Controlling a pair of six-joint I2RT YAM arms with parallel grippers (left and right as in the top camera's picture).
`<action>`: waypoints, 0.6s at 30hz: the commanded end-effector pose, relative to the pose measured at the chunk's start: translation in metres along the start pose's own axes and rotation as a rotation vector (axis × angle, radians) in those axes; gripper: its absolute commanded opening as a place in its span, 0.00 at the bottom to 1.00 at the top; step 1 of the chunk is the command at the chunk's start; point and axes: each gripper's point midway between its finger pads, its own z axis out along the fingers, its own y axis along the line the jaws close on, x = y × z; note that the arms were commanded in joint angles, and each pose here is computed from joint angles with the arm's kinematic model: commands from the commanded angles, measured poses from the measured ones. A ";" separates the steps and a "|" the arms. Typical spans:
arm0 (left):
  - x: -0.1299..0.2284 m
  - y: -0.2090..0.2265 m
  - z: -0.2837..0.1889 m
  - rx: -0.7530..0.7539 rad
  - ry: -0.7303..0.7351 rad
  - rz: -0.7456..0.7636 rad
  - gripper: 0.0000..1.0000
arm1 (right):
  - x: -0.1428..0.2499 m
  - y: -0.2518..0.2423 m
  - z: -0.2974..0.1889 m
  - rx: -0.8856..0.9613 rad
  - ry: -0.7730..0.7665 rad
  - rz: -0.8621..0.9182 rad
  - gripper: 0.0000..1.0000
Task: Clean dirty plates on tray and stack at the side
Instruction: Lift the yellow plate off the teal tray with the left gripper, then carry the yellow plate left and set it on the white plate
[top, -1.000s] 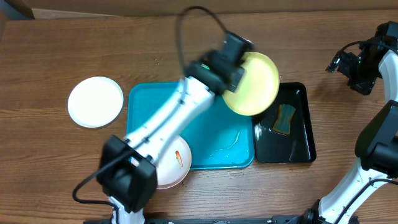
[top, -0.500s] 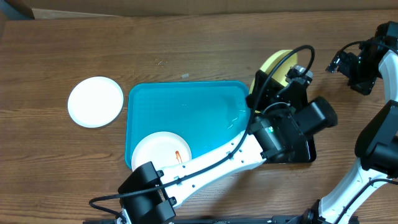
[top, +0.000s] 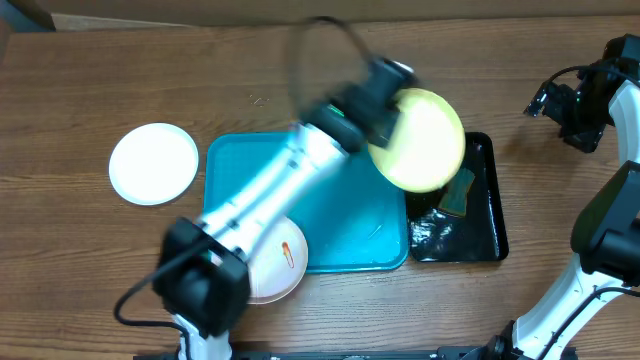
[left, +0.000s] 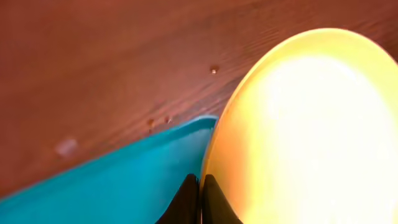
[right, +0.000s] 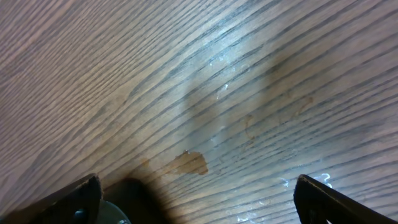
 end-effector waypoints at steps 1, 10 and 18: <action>-0.017 0.047 -0.025 0.324 0.065 -0.312 0.04 | -0.009 0.007 -0.015 -0.017 -0.044 -0.009 1.00; 0.065 0.323 -0.091 0.041 0.096 -0.941 0.04 | -0.009 0.007 -0.015 -0.017 -0.044 -0.009 1.00; 0.178 0.443 -0.145 -0.190 0.063 -1.272 0.04 | -0.009 0.007 -0.015 -0.016 -0.043 -0.009 1.00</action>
